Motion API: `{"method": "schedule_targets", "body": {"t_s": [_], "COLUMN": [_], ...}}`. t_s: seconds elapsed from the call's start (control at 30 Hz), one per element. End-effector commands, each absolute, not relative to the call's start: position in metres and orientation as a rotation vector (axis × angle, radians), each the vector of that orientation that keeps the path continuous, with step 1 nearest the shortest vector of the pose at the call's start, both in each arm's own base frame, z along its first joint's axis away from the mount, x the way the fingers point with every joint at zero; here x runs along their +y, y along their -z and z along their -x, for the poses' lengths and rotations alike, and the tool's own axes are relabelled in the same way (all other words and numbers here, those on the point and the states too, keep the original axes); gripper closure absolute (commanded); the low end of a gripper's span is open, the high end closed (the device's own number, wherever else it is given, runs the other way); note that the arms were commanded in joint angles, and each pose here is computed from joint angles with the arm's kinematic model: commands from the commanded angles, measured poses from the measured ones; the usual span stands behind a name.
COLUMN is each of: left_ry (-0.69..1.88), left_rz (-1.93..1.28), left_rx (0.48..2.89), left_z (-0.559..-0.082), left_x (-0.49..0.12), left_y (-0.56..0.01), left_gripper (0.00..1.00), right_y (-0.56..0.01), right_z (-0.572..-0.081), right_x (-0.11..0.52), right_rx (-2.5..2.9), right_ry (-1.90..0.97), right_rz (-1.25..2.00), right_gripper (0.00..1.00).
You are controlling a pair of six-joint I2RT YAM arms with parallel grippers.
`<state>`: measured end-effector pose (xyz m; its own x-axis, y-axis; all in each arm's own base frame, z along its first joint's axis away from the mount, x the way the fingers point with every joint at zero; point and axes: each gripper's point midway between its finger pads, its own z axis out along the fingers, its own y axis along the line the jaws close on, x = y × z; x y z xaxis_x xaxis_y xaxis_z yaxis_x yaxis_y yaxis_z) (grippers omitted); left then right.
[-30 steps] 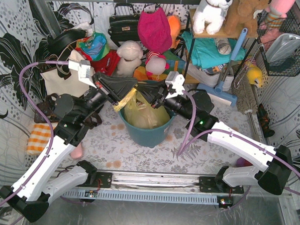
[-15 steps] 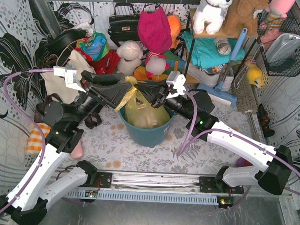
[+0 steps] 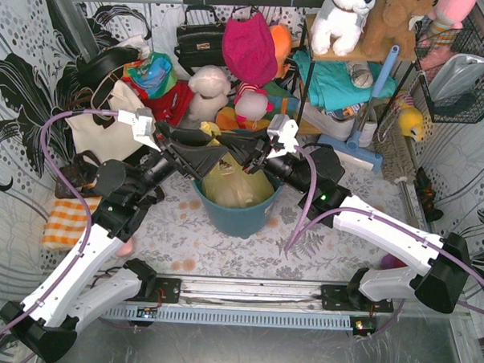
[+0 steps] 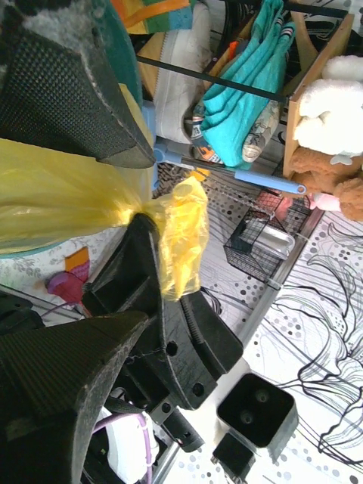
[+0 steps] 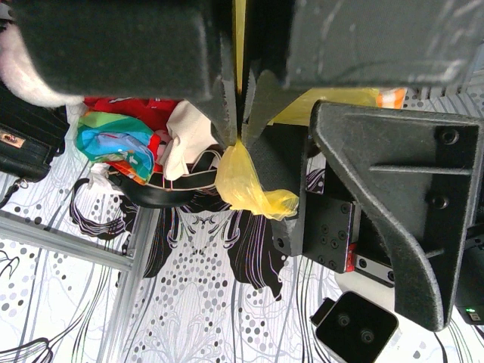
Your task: Tie the trash bag
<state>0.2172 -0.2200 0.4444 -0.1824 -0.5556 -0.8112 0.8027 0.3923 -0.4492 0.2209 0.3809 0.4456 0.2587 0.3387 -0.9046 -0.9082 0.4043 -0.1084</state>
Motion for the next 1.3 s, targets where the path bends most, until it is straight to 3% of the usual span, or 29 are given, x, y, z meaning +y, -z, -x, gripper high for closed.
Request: {"method": "schedule_targets", "body": {"t_s": [0.0, 0.37, 0.63, 0.9, 1.1, 1.27], "left_ry": [1.263, 1.255, 1.215, 1.217, 1.209, 1.211], "left_rz": [-0.286, -0.269, -0.27, -0.292, -0.299, -0.304], "left_rx": [1.113, 1.041, 1.021, 1.002, 0.985, 0.985], "left_z": [-0.212, -0.221, -0.228, -0.232, -0.233, -0.235], "left_x": [-0.221, -0.222, -0.221, -0.226, -0.227, -0.228], "left_y": [-0.47, -0.485, -0.492, -0.495, -0.501, -0.504], "left_gripper": [0.16, 0.34, 0.52, 0.62, 0.61, 0.73], "right_y": [-0.476, -0.475, -0.472, -0.469, -0.468, -0.468], "right_z": [-0.213, -0.209, -0.209, -0.208, -0.207, -0.207], "right_x": [0.376, 0.375, 0.376, 0.378, 0.378, 0.378], "right_rx": [0.861, 0.854, 0.858, 0.863, 0.865, 0.865], "right_ry": [-0.988, -1.001, -1.006, -1.012, -1.017, -1.016], "right_rz": [0.69, 0.701, 0.707, 0.714, 0.718, 0.718], "right_gripper": [1.0, 1.0, 1.0, 1.0, 1.0, 1.0]}}
